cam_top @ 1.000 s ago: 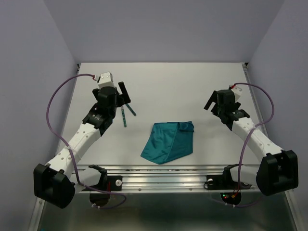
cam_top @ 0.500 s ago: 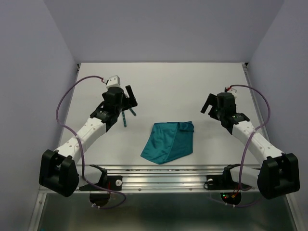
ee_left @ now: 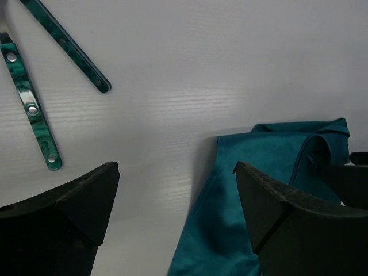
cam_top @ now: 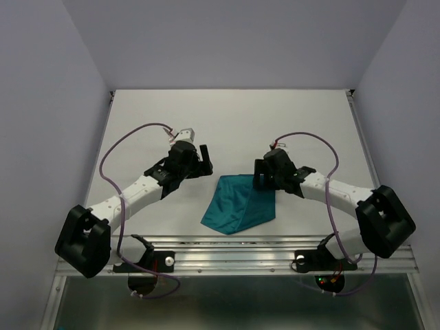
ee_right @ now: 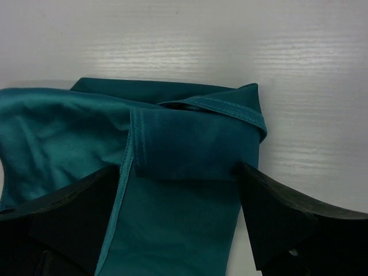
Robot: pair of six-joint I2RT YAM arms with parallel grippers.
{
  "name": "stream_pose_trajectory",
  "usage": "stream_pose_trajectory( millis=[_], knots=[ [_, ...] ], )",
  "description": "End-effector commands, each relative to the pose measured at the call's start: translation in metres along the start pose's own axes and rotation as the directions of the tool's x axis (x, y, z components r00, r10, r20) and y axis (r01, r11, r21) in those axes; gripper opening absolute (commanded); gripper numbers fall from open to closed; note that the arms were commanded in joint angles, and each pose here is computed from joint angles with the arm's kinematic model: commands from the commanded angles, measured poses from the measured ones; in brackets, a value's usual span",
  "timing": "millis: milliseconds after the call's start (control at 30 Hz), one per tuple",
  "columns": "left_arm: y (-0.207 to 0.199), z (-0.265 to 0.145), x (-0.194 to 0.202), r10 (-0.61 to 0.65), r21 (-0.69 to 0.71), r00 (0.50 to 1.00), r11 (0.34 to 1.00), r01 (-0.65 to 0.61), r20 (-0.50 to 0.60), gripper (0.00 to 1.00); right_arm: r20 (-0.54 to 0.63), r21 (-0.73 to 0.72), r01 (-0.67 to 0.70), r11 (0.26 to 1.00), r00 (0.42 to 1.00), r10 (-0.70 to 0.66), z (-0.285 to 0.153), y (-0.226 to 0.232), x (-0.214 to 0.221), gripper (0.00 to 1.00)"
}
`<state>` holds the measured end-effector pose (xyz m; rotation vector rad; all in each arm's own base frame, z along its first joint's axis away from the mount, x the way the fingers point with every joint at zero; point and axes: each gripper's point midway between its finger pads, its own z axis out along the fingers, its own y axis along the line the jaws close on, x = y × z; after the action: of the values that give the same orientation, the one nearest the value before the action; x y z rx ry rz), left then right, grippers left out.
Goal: Fold the napkin into a case and place the utensils inside
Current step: Move the crumpled napkin to the corner of the board.
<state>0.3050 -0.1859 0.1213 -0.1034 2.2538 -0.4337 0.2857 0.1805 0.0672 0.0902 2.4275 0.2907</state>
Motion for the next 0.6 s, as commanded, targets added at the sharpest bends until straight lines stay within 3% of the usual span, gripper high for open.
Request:
stream_pose_trajectory(
  millis=[0,133,233,267,333,367,500,567],
  knots=[
    [-0.022,0.002,0.018,0.000,0.066,0.999,0.998,0.002,-0.040,0.92,0.047,0.026,-0.023,0.999,0.999,0.022,0.012,0.010,-0.014,0.86],
    [-0.030,0.009,0.044,0.019,0.078,0.993,0.997,-0.010,-0.114,0.89,0.065,0.058,-0.006,0.998,0.998,0.002,0.020,0.010,-0.023,0.74],
    [-0.037,0.016,0.057,0.018,0.095,0.989,0.995,-0.004,-0.146,0.86,0.074,0.075,0.000,0.997,0.997,-0.005,0.023,0.012,-0.031,0.58],
    [-0.037,0.018,0.062,0.020,0.095,0.987,0.995,-0.005,-0.161,0.84,0.071,0.087,-0.005,0.996,0.997,-0.001,0.026,0.010,-0.030,0.47],
    [-0.036,0.019,0.066,0.020,0.091,0.985,0.996,-0.004,-0.171,0.83,0.079,0.107,-0.011,0.994,0.997,0.002,0.026,0.008,-0.032,0.35],
    [-0.036,0.018,0.067,0.019,0.091,0.985,0.996,-0.004,-0.173,0.82,0.089,0.103,-0.019,0.994,0.996,0.010,0.024,0.009,-0.036,0.23],
    [-0.034,0.016,0.069,0.023,0.094,0.984,0.996,-0.006,-0.177,0.78,0.137,0.113,-0.033,0.993,0.990,0.017,0.017,0.009,-0.049,0.03],
    [-0.034,0.015,0.074,0.032,0.106,0.981,0.994,-0.012,-0.191,0.75,0.161,0.118,-0.039,0.992,0.987,0.019,0.014,0.009,-0.057,0.01]
  ],
)
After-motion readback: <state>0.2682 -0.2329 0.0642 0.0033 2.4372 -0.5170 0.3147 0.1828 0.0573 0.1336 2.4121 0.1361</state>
